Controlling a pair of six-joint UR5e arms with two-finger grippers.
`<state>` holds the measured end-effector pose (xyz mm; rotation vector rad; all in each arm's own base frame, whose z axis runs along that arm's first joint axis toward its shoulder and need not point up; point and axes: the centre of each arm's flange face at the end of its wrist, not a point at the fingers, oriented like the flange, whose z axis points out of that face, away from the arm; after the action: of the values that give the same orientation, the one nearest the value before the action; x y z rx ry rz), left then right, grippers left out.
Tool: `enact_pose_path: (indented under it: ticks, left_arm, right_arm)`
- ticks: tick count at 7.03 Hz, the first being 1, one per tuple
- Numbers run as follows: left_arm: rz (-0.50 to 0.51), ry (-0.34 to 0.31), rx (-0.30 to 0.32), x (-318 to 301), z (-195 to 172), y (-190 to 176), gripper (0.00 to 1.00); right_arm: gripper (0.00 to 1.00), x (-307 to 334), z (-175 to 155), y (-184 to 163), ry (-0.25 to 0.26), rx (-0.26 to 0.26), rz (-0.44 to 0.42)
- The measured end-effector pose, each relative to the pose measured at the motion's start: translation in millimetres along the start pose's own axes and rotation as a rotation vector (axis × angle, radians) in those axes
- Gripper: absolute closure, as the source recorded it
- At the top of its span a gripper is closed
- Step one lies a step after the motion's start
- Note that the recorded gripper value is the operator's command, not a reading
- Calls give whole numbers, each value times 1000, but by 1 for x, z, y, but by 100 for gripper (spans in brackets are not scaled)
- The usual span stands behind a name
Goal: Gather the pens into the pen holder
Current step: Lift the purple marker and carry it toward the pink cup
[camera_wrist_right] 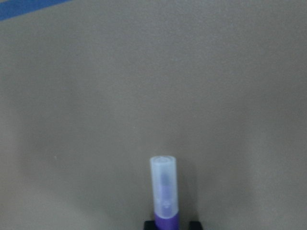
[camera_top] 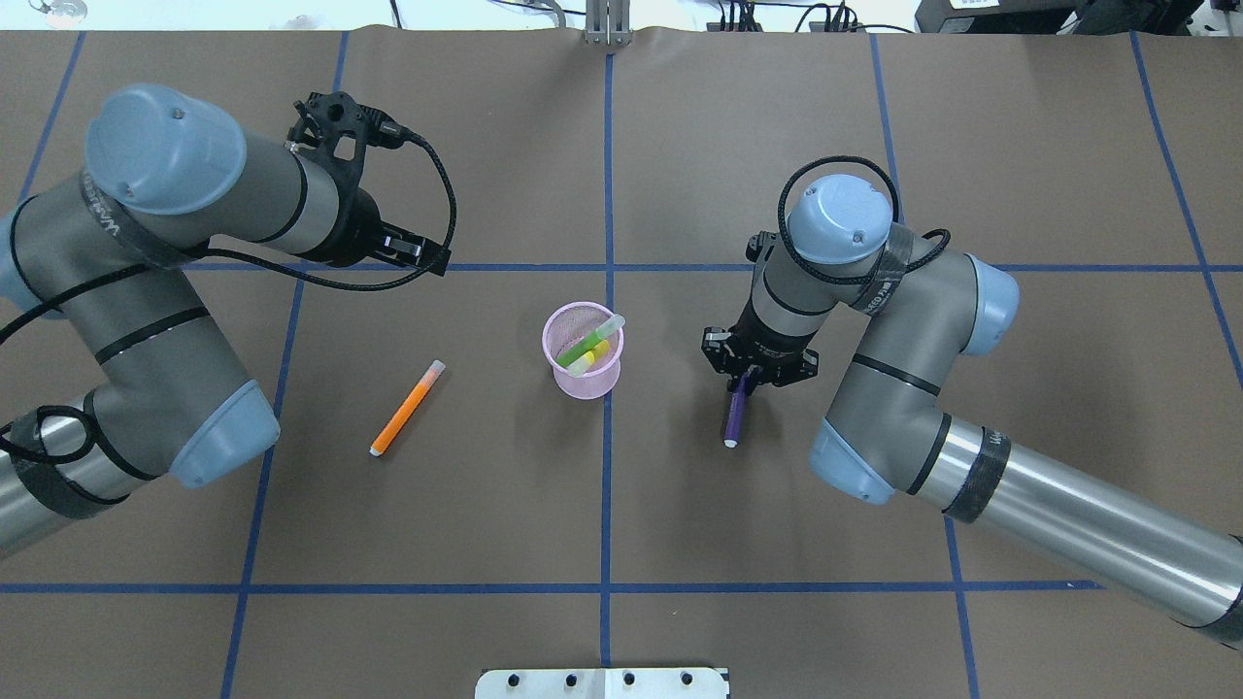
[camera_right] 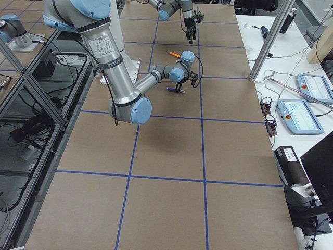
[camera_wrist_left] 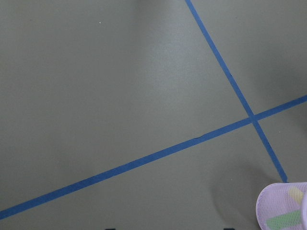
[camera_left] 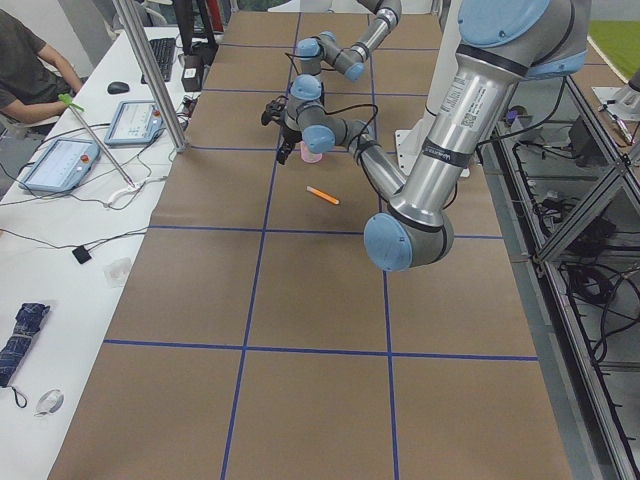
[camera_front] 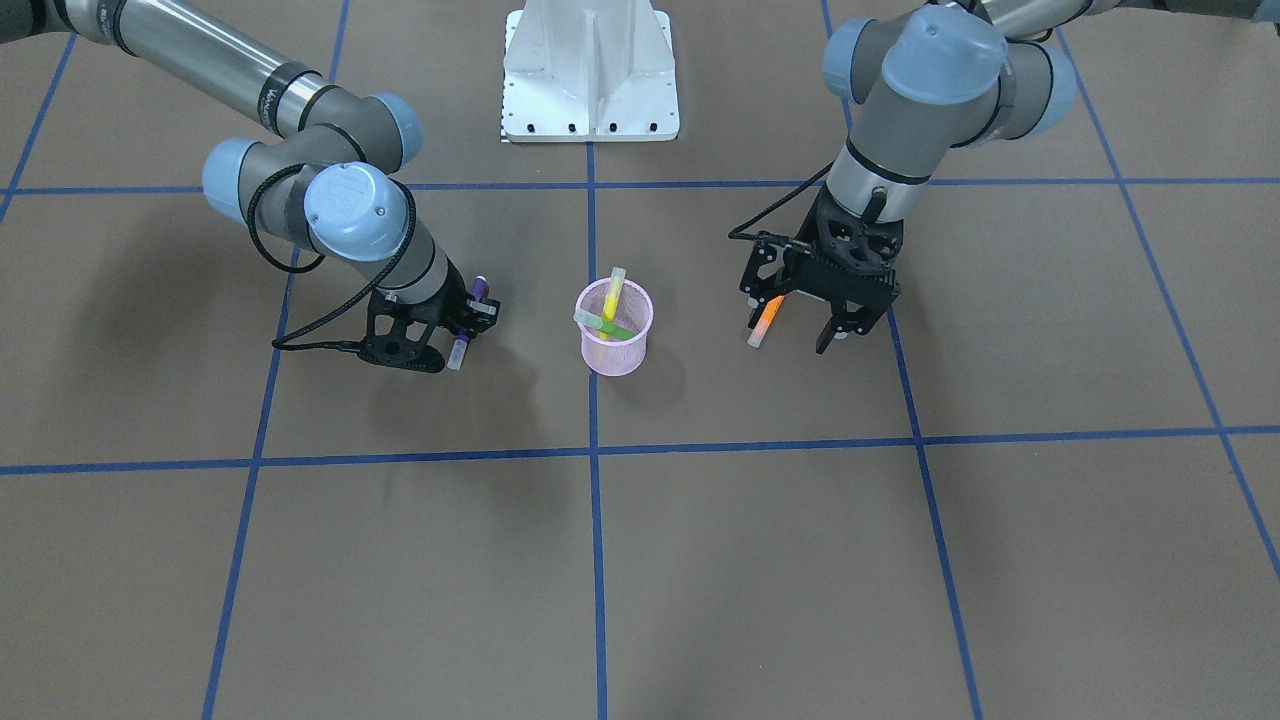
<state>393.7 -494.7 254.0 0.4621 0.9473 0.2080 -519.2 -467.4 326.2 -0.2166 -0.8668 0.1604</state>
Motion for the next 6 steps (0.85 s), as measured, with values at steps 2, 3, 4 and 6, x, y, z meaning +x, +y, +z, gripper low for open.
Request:
enact_pose_path:
  ticks: [2, 3, 4, 6]
  left_arm:
    - [1, 2, 2, 1, -1, 0, 19]
    - [1, 2, 2, 1, -1, 0, 20]
    - [1, 2, 2, 0, -1, 0, 20]
    - [0, 1, 1, 0, 0, 0, 19]
  right_arm:
    - [100, -24, -49, 20, -87, 77, 37]
    - [100, -39, -79, 38, -146, 196, 77]
    - [100, -54, -93, 60, -194, 322, 108]
    - [100, -75, -106, 82, -251, 470, 123]
